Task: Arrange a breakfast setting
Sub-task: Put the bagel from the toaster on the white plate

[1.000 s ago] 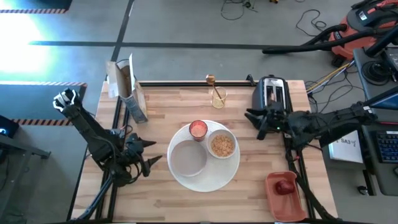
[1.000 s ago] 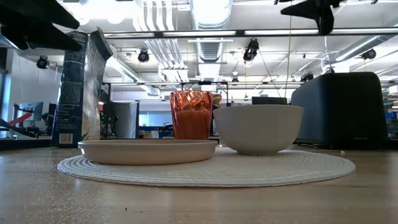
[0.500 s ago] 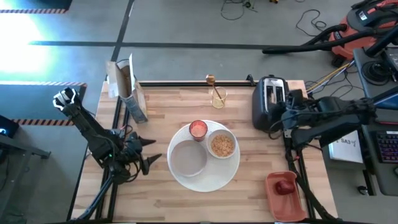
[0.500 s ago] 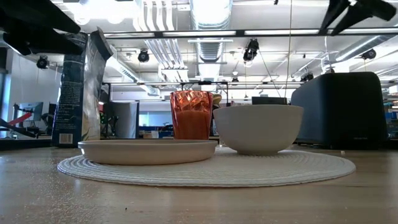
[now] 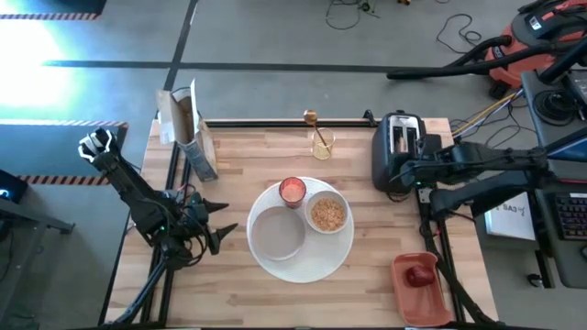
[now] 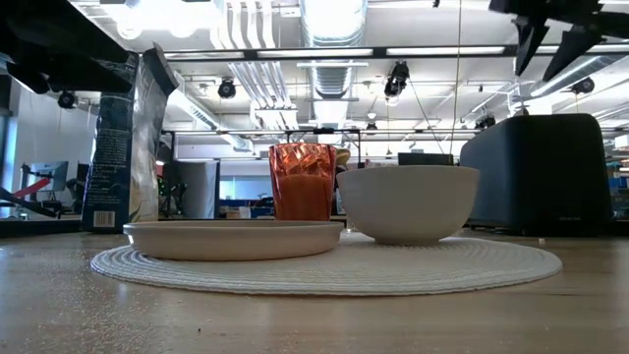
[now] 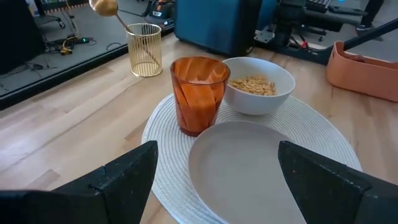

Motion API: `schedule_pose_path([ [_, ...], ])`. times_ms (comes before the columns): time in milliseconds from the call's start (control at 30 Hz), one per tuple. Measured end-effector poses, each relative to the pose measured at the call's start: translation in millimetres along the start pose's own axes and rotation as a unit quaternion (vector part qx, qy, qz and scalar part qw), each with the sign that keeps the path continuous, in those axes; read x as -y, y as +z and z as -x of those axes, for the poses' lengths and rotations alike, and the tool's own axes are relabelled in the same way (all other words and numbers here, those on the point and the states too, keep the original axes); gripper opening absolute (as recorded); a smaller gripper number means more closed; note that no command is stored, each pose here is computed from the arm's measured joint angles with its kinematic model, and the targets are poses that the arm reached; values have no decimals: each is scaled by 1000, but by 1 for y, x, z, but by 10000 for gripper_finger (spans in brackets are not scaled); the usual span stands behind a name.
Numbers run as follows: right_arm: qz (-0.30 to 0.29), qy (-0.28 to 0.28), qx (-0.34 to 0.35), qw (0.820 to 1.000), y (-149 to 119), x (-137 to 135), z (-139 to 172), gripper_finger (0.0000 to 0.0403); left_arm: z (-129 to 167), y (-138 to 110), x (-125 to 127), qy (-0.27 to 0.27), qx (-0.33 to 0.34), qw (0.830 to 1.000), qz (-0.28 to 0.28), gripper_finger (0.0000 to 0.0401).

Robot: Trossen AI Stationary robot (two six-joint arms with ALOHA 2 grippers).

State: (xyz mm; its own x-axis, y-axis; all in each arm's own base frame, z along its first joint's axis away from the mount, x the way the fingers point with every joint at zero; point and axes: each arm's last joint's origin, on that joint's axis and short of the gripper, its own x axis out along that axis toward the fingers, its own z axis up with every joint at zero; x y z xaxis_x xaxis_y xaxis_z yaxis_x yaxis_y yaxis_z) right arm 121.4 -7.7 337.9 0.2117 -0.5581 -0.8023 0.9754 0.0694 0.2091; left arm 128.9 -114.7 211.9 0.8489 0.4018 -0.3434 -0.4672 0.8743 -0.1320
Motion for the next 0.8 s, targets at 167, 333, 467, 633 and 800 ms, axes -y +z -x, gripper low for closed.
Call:
schedule_pose_path([
  [167,24,-46,15,999,7,-7,-12,186,3,-1,-4,-10,-3,1000,4,316],
  [333,41,-77,19,996,16,-11,-23,183,6,-1,-6,-19,-3,1000,-2,316],
  [467,45,-104,19,993,23,-11,-31,183,6,-2,-6,-21,-8,1000,-5,316],
  [633,64,-111,18,992,30,-18,-42,183,6,-2,-6,-24,-13,1000,-6,316],
  [800,84,-120,15,989,35,-25,-53,183,6,-2,-6,-24,-13,1000,-6,316],
])
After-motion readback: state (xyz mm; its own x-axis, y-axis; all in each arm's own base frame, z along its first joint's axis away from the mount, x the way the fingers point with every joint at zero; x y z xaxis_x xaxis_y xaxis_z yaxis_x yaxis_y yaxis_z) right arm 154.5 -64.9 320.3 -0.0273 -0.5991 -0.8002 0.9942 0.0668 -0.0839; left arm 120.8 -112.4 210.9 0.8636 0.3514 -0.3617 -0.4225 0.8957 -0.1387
